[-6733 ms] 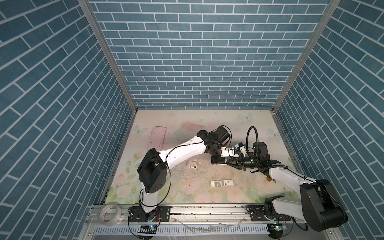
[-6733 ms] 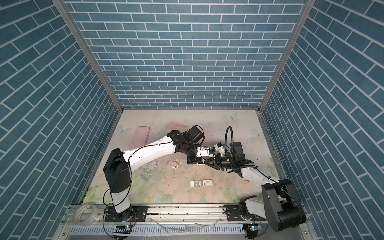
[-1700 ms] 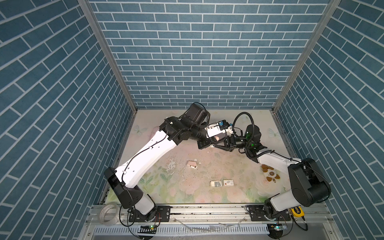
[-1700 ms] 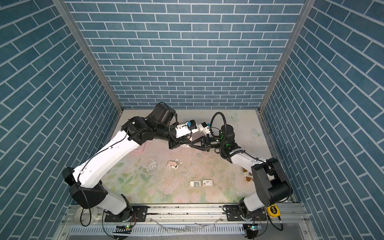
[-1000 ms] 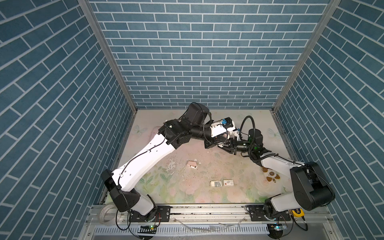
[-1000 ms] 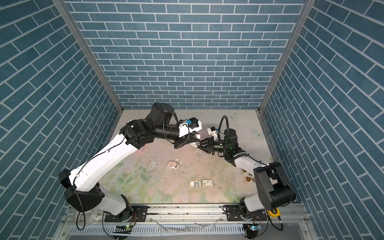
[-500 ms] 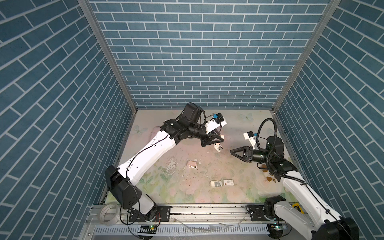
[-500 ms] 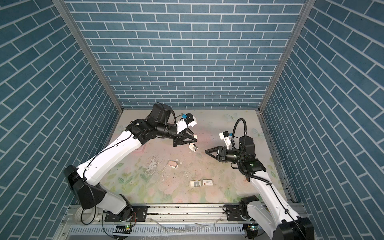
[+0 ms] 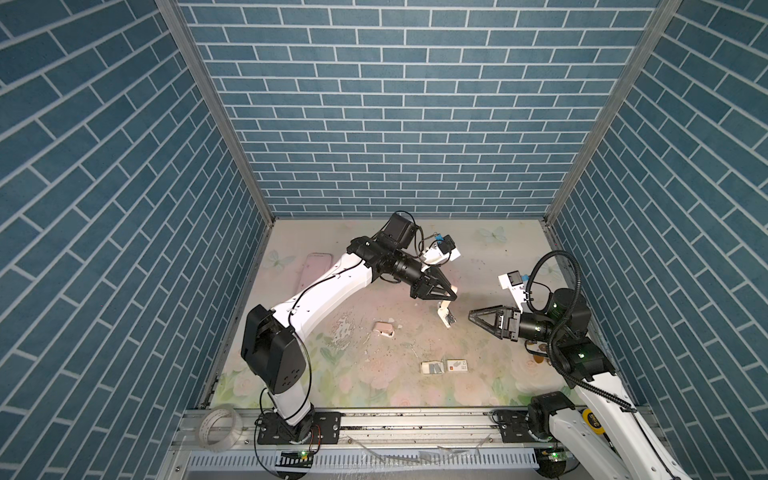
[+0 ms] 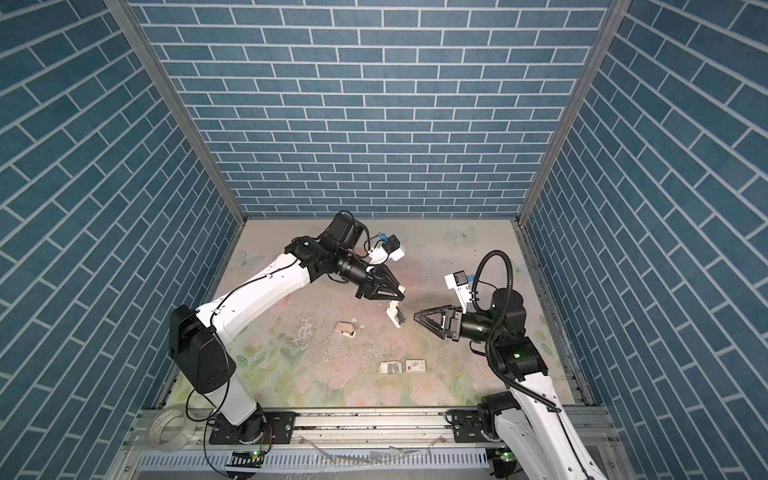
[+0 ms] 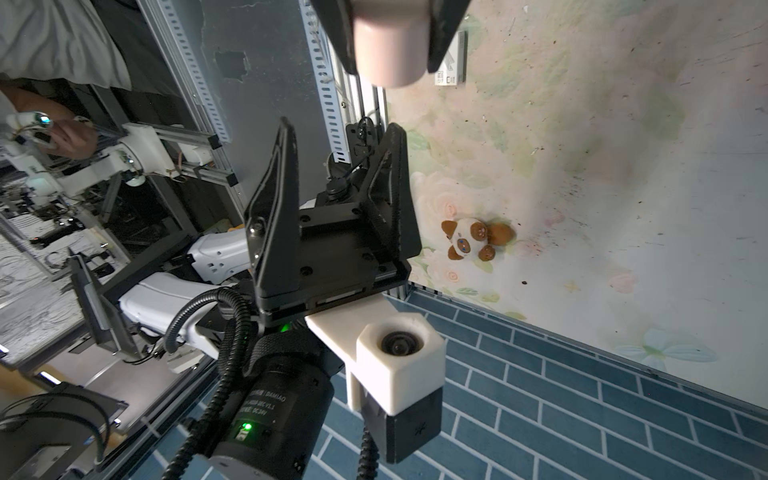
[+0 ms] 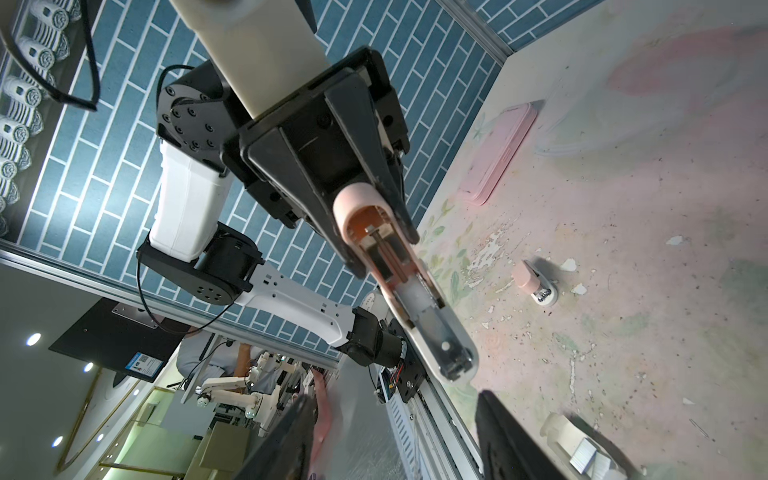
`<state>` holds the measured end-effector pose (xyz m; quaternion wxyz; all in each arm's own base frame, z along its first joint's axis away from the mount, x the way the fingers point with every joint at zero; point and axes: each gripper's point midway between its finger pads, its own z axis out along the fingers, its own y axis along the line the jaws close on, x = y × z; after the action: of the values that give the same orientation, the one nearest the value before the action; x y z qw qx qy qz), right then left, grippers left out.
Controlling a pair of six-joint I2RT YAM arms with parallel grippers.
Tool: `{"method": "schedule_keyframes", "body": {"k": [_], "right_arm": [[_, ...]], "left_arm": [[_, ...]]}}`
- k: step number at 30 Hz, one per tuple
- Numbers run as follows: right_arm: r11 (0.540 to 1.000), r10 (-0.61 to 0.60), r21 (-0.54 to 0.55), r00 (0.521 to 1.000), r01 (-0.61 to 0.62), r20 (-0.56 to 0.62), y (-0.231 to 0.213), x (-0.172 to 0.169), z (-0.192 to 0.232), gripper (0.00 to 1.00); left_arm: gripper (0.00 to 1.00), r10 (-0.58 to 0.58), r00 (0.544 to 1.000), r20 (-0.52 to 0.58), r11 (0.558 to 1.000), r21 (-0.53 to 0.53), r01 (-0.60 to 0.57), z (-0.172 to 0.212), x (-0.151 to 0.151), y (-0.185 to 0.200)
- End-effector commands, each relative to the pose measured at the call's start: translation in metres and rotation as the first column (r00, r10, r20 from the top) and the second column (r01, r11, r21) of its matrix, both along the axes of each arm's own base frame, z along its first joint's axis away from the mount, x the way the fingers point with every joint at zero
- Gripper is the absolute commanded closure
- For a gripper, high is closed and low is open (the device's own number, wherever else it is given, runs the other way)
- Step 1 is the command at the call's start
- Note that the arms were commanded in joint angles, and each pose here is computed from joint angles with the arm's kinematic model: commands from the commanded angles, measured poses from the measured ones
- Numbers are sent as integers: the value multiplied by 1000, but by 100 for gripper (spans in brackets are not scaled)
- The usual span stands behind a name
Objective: Load the staples into the stapler
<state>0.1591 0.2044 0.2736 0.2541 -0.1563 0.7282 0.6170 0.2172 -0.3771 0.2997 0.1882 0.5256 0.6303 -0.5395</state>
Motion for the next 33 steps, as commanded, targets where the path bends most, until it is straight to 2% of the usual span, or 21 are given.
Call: {"method": "schedule_keyframes", "body": {"k": [1,14,19,26,30,33], "right_arm": [[999,33,-1,997,-33,77,2,-2,11,37],[995,96,-3,990,-97,106,27,1,18,40],[994,112,-12,991,-111,78,35,5,9,43],[992,126,-6,988,-126,84,42,9,10,55],[991,131,8,988,-132,77,45,11,10,69],[991,133,9,988,-134,76,46,11,10,70]], "left_arm": [[100,-67,996,-57,995,-84,62,23,-9,0],[100,-102,986,-136,990,-112,87,15,-2,-10],[100,-109,982,-151,989,-118,92,16,-3,-10],[100,-122,978,-170,985,-142,98,20,-4,-11],[100,-126,976,-177,984,-145,101,20,-5,-11],[100,-128,977,-173,983,-149,103,21,-6,-10]]}}
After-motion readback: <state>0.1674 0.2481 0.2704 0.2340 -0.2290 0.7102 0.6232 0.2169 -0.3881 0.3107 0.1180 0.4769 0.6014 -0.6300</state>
